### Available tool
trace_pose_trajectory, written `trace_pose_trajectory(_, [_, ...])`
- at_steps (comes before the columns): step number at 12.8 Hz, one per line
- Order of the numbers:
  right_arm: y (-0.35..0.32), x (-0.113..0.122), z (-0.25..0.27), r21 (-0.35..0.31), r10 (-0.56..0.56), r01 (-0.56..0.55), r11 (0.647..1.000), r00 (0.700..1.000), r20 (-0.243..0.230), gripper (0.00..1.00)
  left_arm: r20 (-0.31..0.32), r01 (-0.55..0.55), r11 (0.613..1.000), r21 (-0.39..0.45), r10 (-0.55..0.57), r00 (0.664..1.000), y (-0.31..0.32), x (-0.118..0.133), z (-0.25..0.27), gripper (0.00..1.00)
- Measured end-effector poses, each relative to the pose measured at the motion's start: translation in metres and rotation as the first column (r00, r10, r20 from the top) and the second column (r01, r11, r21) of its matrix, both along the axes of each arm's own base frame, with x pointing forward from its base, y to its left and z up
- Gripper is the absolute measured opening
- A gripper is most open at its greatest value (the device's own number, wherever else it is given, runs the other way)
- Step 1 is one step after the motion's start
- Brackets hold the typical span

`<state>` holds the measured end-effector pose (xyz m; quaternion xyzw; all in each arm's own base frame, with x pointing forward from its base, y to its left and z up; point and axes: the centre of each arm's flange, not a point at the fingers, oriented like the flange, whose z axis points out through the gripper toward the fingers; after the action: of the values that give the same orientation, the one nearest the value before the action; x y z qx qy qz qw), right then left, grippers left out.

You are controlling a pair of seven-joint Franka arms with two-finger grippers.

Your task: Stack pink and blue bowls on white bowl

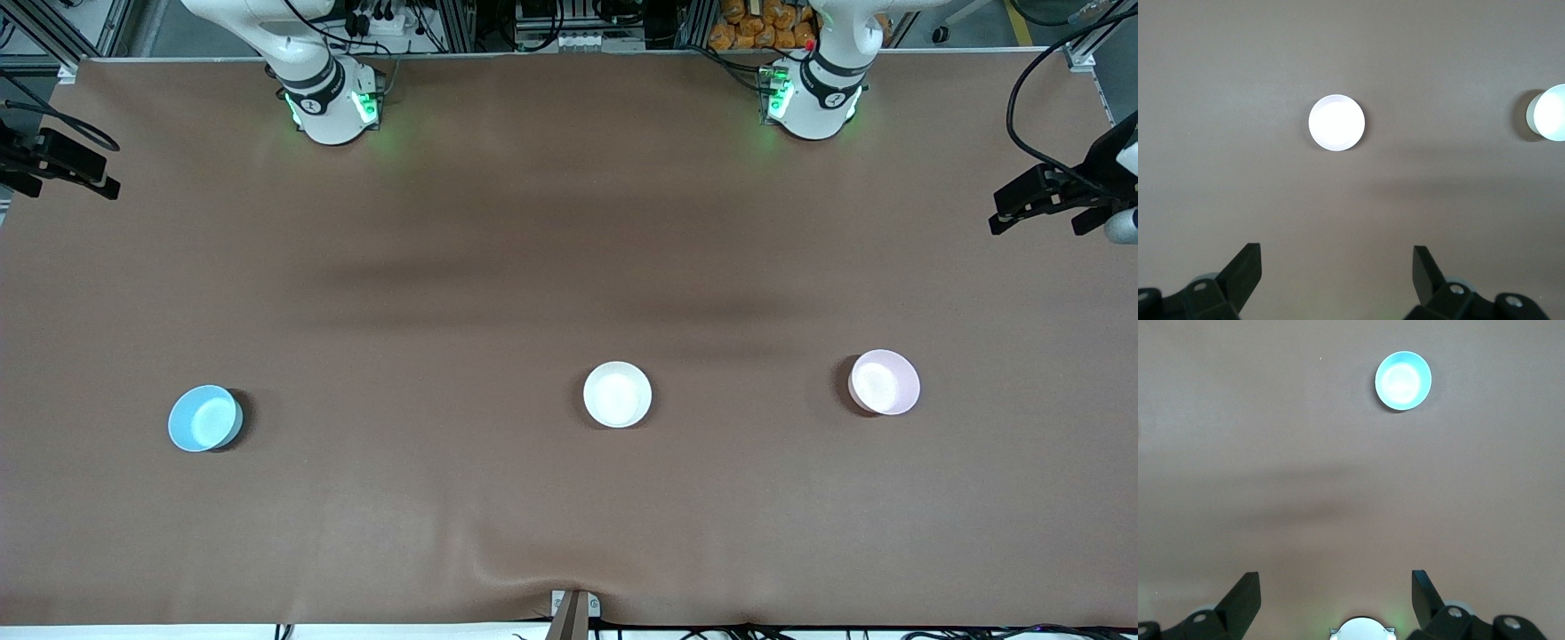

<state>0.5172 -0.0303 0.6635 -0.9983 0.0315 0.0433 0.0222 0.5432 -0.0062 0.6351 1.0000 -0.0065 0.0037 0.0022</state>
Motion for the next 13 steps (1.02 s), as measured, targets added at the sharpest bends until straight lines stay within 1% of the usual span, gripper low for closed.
trace_pose_trajectory(7, [0.0, 0.0, 0.0, 0.0, 0.0, 0.0, 1.0, 1.0, 0.002, 1.0, 0.001, -0.003, 1.0, 0.0, 0.003, 1.0, 0.002, 0.0, 0.002, 1.0])
trace_pose_trajectory(13, [0.0, 0.0, 0.0, 0.0, 0.0, 0.0, 1.0, 1.0, 0.003, 1.0, -0.026, -0.027, 1.0, -0.001, 0.027, 0.999, 0.016, 0.007, -0.011, 1.0])
